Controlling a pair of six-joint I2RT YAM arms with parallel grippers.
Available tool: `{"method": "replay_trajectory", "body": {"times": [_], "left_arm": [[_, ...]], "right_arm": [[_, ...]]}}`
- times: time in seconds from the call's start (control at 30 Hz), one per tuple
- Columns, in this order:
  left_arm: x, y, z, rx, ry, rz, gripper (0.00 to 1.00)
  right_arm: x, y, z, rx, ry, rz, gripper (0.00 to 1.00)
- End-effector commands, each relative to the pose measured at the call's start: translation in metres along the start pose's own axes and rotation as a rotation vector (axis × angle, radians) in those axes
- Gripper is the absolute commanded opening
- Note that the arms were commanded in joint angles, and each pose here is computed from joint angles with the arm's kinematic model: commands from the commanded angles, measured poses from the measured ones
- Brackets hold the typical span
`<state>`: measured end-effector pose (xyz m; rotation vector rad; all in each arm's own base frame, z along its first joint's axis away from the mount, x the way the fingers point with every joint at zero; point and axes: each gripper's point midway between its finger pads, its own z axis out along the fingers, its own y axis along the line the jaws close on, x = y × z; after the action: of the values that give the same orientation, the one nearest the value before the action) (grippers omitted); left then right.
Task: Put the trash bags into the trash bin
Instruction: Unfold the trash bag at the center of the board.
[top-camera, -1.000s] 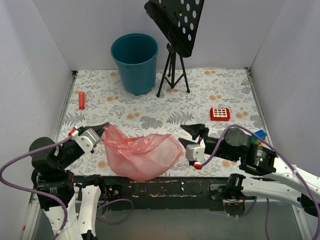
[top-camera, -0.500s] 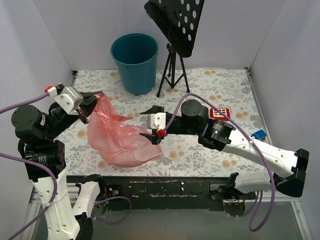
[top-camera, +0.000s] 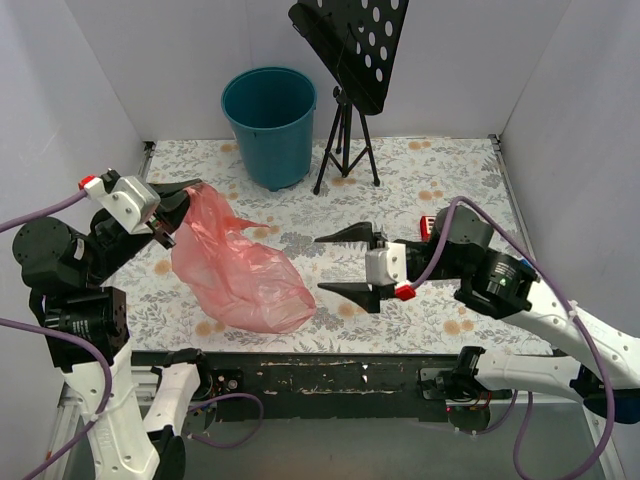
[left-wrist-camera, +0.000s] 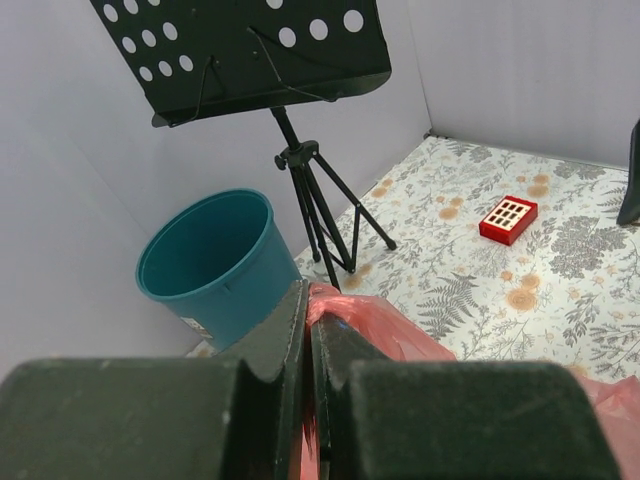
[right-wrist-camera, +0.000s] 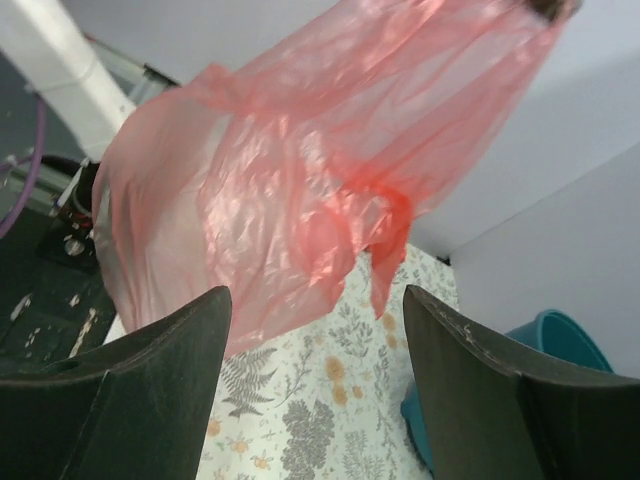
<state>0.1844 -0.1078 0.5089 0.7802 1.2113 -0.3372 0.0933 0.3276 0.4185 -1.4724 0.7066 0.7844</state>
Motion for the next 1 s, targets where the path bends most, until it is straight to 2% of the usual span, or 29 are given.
{"method": "replay_trajectory", "body": {"times": [0.0,0.37,0.5,0.57,0.6,0.63,0.7,0.83,0.97], "left_arm": [[-0.012,0.010,0.000,-0.045,-0.015,-0.007,0.00],[-0.018,0.011,-0.001,-0.066,-0.022,-0.023,0.00],[-0.019,0.015,-0.001,-0.092,-0.026,-0.054,0.00],[-0.021,0.013,-0.003,-0.095,-0.030,-0.054,0.00],[-0.019,0.011,-0.005,-0.094,-0.026,-0.055,0.00],[-0.018,0.008,-0.006,-0.088,-0.019,-0.048,0.00],[-0.007,-0.004,-0.012,-0.053,0.030,-0.030,0.00],[0.030,-0.029,-0.030,0.016,0.175,0.018,0.00],[0.096,-0.045,-0.055,0.065,0.394,0.066,0.00]], "right_arm": [[0.046,0.037,0.015,-0.150,0.065,-0.004,0.78],[0.048,0.043,0.039,-0.156,0.038,0.075,0.85],[0.072,0.038,0.056,-0.050,0.111,0.113,0.85],[0.095,0.015,0.063,0.116,0.184,0.132,0.82],[0.106,-0.001,0.065,0.217,0.219,0.150,0.79],[0.118,-0.027,0.060,0.368,0.275,0.153,0.72],[0.121,-0.072,0.050,0.545,0.270,0.135,0.46],[0.128,-0.140,0.024,0.691,0.290,0.165,0.03],[0.132,-0.170,-0.013,0.814,0.308,0.157,0.01]]}}
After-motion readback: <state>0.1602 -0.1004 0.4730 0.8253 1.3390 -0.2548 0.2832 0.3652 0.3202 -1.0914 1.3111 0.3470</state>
